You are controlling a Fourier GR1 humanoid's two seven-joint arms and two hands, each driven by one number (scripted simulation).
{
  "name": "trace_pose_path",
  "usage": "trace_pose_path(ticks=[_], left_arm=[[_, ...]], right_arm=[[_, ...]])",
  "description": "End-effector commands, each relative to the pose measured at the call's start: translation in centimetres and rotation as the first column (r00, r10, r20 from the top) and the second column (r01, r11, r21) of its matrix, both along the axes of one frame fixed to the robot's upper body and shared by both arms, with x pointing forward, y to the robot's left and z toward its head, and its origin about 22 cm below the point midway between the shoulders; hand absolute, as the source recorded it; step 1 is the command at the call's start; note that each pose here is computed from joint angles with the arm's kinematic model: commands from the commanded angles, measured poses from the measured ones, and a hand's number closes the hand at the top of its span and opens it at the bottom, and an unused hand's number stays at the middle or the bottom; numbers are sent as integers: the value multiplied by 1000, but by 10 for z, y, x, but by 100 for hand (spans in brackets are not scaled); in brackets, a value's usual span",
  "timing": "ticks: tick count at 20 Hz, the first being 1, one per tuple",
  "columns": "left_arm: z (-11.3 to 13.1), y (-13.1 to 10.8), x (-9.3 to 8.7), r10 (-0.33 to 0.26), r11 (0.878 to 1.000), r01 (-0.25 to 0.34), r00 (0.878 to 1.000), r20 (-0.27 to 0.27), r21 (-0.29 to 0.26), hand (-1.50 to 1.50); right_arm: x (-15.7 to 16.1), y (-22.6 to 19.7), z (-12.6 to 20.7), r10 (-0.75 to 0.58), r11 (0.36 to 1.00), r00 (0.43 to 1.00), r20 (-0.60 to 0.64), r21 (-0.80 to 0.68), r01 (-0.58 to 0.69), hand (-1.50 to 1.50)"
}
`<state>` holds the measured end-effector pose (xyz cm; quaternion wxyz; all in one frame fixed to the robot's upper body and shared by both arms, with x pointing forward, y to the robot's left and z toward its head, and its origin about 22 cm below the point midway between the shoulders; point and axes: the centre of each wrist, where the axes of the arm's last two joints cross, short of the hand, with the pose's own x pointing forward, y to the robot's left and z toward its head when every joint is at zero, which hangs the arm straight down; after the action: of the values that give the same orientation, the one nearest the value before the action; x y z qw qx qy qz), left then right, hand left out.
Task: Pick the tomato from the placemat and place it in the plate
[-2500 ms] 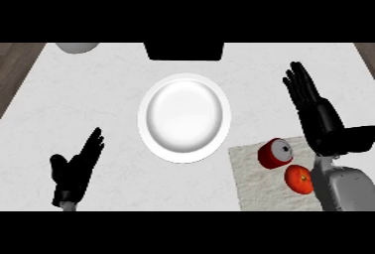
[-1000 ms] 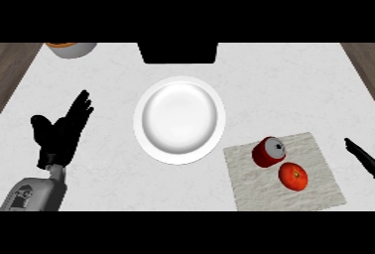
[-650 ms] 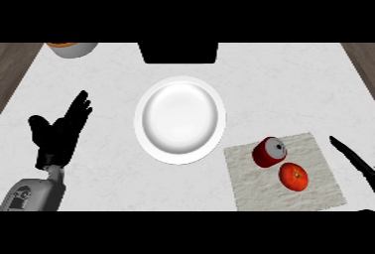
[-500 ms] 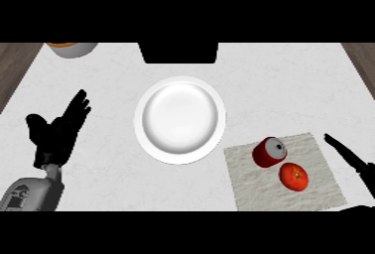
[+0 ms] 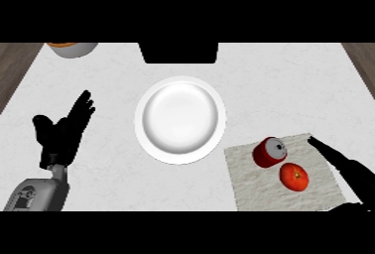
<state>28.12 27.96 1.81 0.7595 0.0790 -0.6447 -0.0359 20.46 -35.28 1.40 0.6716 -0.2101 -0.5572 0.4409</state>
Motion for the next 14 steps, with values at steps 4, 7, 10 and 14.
trace_pose_path(ticks=[4,7,10,14], left_arm=[[2,1,7,-10,1000,10,1000,-3,-1,0],[20,10,12,2,1000,-2,1000,0,-2,0],[7,22,9,9,1000,-9,1000,8,12,0],[10,16,-2,3,1000,-3,1000,4,15,0]], right_arm=[[21,22,-7,17,999,996,-83,-42,-20,-150],[16,24,3,13,998,997,-76,-60,-17,-150],[27,21,-11,10,995,998,-69,-101,-17,-150],[34,52,-31,15,995,997,-82,-98,-23,-150]])
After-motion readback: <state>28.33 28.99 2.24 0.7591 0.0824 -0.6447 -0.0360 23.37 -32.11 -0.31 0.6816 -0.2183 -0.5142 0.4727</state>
